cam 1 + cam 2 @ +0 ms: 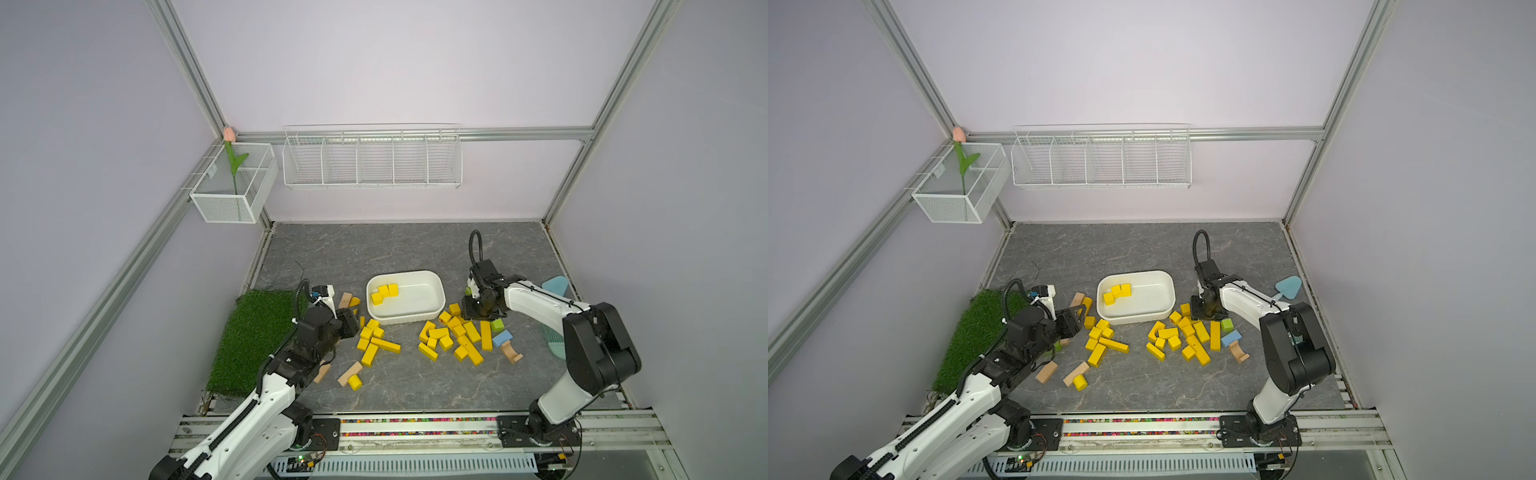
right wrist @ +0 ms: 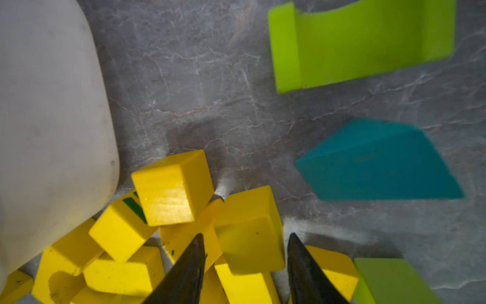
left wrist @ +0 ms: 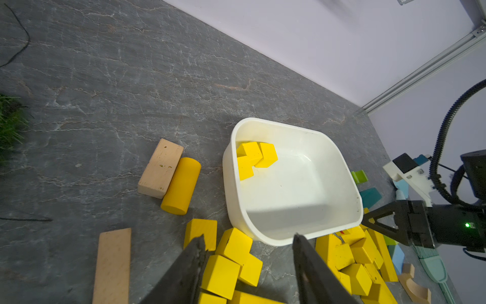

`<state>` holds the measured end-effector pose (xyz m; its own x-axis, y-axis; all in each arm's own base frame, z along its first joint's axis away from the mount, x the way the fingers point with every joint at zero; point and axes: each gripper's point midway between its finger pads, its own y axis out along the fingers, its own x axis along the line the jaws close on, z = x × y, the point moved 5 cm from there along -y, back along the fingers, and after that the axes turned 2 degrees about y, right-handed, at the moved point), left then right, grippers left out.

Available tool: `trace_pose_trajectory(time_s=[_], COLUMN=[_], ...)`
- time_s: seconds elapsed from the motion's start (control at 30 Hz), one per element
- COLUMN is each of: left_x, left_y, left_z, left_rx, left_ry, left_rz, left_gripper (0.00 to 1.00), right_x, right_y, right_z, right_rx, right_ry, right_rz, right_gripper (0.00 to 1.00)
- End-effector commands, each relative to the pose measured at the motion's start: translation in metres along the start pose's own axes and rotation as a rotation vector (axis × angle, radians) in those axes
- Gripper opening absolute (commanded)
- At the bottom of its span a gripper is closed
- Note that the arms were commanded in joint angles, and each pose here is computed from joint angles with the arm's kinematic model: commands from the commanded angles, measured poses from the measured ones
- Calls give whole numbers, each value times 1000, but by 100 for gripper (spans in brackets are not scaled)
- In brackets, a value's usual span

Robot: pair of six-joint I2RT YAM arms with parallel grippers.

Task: Pick out the yellow building blocks
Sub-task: Pick up the building block from the center of the board.

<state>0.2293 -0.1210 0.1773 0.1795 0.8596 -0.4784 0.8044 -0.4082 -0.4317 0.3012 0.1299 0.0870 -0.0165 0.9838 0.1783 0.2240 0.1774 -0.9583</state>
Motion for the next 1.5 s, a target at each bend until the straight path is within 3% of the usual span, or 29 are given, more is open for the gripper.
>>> trace_pose_trajectory(time_s=[0.0,0.53,1.07,1.23,1.47], left_x=[-3,-2,-2,-2,-2], left_y=[-3,-3,-3,-3,-4], left_z=[-9,-8,-8,-8,-9], left_rx=[-27,-27,-29,-29,-32], left_ry=[-19,-22,-24,-23,-25], left_rz=[3,4,6,5,7], left_gripper=[56,56,56,56,56], right_x=[2,2,1,1,-2], right_y=[1,3,8,5,-15], right_z=[-3,-3,-4,-4,-2], right_rx=[0,12,29,20,-64], right_ry=[-11,-10,-5,-6,-3], right_rz=[-15,-14,4,3,24], right_gripper=[46,34,40,30,28])
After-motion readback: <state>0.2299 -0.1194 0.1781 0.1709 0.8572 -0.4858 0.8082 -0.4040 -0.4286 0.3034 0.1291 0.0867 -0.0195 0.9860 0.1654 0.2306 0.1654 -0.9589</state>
